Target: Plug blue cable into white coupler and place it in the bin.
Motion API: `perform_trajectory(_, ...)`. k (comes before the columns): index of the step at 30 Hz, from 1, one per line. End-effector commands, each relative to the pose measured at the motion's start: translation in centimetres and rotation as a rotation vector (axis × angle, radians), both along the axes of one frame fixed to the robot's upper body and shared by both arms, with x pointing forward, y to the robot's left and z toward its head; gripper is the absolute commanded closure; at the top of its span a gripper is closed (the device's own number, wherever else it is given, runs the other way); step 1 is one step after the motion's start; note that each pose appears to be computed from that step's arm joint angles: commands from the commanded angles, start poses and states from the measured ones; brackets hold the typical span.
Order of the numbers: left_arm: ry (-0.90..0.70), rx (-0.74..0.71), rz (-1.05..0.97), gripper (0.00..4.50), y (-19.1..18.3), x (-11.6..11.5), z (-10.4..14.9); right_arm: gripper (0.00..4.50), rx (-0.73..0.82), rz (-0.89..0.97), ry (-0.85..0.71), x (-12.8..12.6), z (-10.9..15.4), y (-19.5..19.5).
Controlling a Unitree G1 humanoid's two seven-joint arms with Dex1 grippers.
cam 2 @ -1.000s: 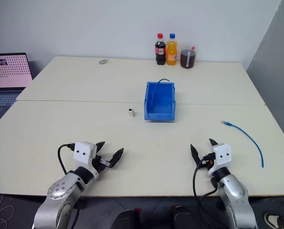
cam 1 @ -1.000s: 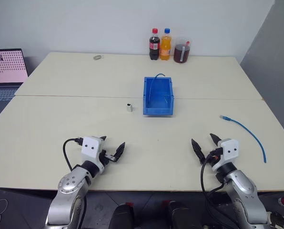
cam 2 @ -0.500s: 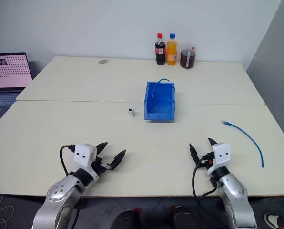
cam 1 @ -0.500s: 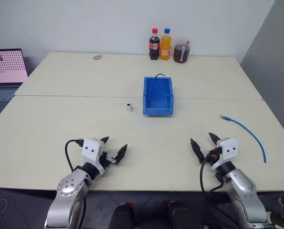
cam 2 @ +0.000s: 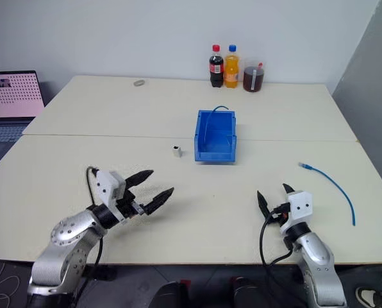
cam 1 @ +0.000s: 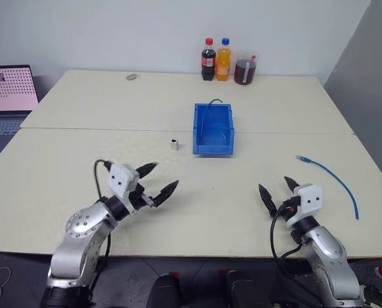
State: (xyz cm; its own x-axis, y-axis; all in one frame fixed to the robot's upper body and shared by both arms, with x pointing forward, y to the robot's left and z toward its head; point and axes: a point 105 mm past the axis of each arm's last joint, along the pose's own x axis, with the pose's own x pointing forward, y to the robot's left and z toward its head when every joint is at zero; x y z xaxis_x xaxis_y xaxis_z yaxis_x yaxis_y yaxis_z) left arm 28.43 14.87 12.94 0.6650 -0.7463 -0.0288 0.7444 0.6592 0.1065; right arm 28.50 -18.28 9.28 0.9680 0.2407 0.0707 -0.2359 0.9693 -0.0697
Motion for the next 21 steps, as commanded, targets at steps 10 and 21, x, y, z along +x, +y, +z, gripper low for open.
perform_trajectory(10, 0.007, 0.103, -0.536, 0.0, -7.2, -2.4, 3.0, 0.03, -0.081, -0.194, 0.171, 0.3, 2.6, -12.0)
perform_trajectory(21, 0.002, 0.124, -0.603, 0.0, -8.7, -2.6, 2.8, 0.03, -0.124, -0.113, 0.367, 4.4, 1.5, -16.3)
